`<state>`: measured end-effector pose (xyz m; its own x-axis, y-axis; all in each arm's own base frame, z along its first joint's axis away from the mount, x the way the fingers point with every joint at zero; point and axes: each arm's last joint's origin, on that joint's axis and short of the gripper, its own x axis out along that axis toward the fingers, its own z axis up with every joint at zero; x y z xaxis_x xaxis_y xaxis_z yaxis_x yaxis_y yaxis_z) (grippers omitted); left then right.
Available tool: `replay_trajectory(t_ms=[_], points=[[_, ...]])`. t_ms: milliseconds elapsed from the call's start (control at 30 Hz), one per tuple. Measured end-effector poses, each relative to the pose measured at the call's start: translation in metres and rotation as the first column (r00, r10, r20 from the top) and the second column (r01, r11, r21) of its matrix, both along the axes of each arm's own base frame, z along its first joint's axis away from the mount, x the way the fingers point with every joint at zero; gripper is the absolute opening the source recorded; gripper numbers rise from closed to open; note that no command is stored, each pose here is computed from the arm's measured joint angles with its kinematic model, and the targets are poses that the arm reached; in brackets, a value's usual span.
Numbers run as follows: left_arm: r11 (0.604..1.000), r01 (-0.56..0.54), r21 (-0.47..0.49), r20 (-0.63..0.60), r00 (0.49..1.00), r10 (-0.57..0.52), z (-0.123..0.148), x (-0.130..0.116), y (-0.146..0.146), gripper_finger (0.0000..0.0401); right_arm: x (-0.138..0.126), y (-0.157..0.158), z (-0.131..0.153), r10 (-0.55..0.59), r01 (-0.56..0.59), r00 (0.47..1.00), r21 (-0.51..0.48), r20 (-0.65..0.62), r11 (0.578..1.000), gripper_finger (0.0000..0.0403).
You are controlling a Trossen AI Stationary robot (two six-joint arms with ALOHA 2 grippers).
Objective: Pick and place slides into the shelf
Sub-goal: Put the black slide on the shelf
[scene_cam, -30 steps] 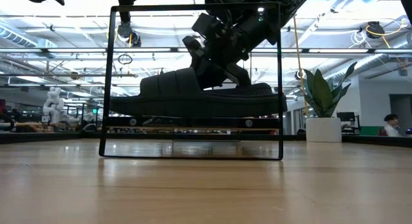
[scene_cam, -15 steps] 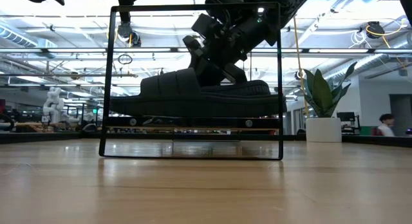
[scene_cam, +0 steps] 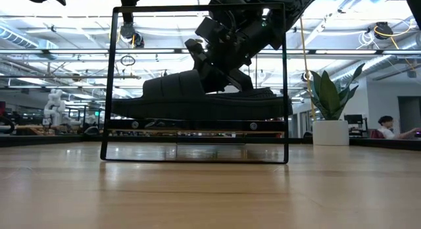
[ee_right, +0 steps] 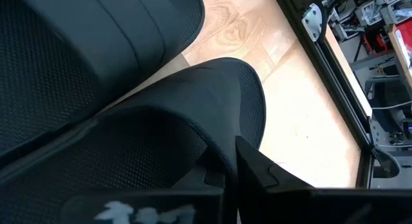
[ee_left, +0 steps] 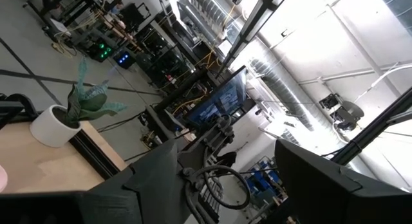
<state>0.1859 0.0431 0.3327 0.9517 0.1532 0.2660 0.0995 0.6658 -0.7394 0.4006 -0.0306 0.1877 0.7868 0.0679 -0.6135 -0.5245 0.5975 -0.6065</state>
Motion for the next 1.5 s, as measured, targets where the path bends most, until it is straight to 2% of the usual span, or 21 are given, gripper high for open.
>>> replay_trajectory(t_ms=[800, 1067, 1333, 1500], points=[[1.0, -0.001, 0.002, -0.001, 1.0, 0.001, 0.0, 0.0, 0.0001, 0.0257, -0.0024, 0.0017, -0.0039, 0.022, -0.021, 0.999, 0.022, -0.043, 1.0, 0.0002], [1.0, -0.001, 0.002, -0.001, 1.0, 0.001, 0.0, 0.0, 0.0001, 0.0257, -0.0028, 0.0022, -0.0047, 0.01, -0.006, 0.999, 0.076, -0.054, 0.997, 0.0023], [1.0, -0.001, 0.002, -0.001, 1.0, 0.001, 0.0, 0.0, 0.0, 0.0257, -0.0028, 0.0022, -0.0046, 0.009, -0.005, 0.999, 0.08, -0.054, 0.997, 0.0042], [1.0, -0.001, 0.002, -0.001, 1.0, 0.001, -0.0001, 0.0, 0.0, 0.0257, -0.0027, 0.0024, -0.0046, 0.006, -0.001, 0.999, 0.086, -0.054, 0.996, 0.0069]])
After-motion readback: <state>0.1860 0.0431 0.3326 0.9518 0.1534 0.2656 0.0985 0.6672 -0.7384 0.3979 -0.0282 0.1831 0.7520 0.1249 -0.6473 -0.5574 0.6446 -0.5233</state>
